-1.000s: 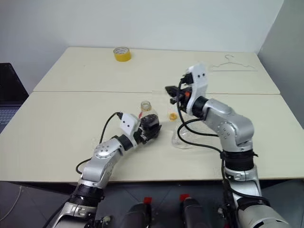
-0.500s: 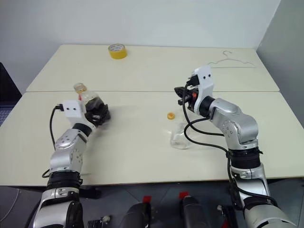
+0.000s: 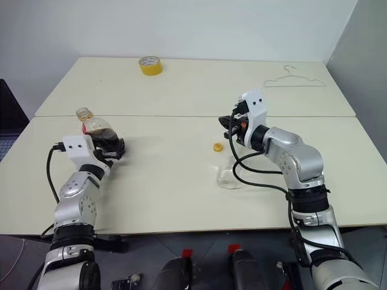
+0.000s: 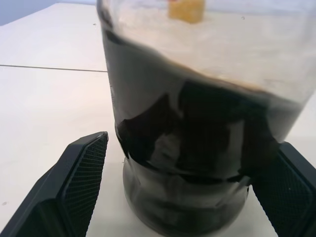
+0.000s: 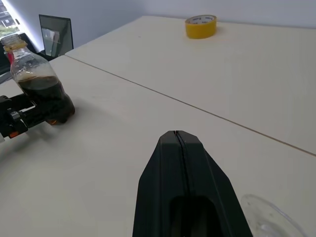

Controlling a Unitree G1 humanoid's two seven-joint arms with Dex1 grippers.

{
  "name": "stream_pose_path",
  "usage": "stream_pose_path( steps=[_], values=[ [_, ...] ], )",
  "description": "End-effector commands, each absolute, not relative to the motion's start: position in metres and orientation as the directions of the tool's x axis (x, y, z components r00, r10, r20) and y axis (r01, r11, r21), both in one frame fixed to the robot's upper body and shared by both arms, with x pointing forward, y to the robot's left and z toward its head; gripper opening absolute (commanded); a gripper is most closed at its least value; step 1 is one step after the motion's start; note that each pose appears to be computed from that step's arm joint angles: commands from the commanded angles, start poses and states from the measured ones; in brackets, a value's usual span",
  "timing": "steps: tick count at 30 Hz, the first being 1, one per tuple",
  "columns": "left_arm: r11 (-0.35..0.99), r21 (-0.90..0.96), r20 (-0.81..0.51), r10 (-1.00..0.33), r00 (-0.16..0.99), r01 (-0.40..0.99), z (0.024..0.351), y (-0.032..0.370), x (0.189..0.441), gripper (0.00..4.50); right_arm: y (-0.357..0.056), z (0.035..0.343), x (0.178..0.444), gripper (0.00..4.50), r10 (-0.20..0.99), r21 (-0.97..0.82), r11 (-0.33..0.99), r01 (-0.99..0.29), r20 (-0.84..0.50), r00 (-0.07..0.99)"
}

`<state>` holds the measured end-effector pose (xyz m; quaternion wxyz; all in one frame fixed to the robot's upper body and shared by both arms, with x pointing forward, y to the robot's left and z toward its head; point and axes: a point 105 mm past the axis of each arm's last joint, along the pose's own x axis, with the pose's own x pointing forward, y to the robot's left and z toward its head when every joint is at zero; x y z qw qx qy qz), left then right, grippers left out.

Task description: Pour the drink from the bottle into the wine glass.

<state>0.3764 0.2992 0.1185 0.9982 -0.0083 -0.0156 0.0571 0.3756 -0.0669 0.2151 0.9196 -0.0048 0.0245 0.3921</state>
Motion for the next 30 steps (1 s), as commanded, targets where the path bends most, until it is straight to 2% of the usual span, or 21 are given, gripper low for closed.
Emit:
stream_pose_path(
  steps=[1, 7, 11, 16, 21, 25, 30],
  values=[
    [0.991, 0.005, 0.082, 0.136, 0.987, -0.137, 0.137, 0.31, 0.368, 4.43, -0.068, 0.23, 0.376, 0.0, 0.73, -0.06, 0.681, -0.73, -0.015, 0.683],
    [0.991, 0.031, 0.083, 0.128, 0.988, -0.131, 0.141, 0.315, 0.358, 4.43, -0.072, 0.218, 0.377, 0.0, 0.752, -0.163, 0.636, -0.754, -0.088, 0.653],
    [0.996, 0.054, 0.057, 0.073, 0.996, -0.076, 0.14, 0.312, 0.349, 4.43, -0.076, 0.211, 0.379, 0.0, 0.761, -0.224, 0.6, -0.768, -0.136, 0.634],
    [0.999, 0.039, 0.038, 0.005, 0.999, -0.007, 0.143, 0.309, 0.337, 4.43, -0.084, 0.195, 0.385, 0.0, 0.75, -0.311, 0.553, -0.773, -0.218, 0.624],
    [0.998, 0.065, 0.029, 0.006, 1.0, -0.008, 0.149, 0.316, 0.328, 4.43, -0.09, 0.185, 0.39, 0.0, 0.729, -0.394, 0.509, -0.765, -0.276, 0.627],
    [0.994, 0.103, 0.0, -0.037, 0.999, 0.037, 0.152, 0.318, 0.31, 4.43, -0.101, 0.183, 0.394, 0.0, 0.703, -0.476, 0.462, -0.749, -0.318, 0.636],
    [0.989, 0.098, -0.082, -0.1, 0.992, 0.108, 0.153, 0.34, 0.271, 4.43, -0.116, 0.191, 0.391, 0.0, 0.698, -0.507, 0.402, -0.762, -0.37, 0.614]
  ],
)
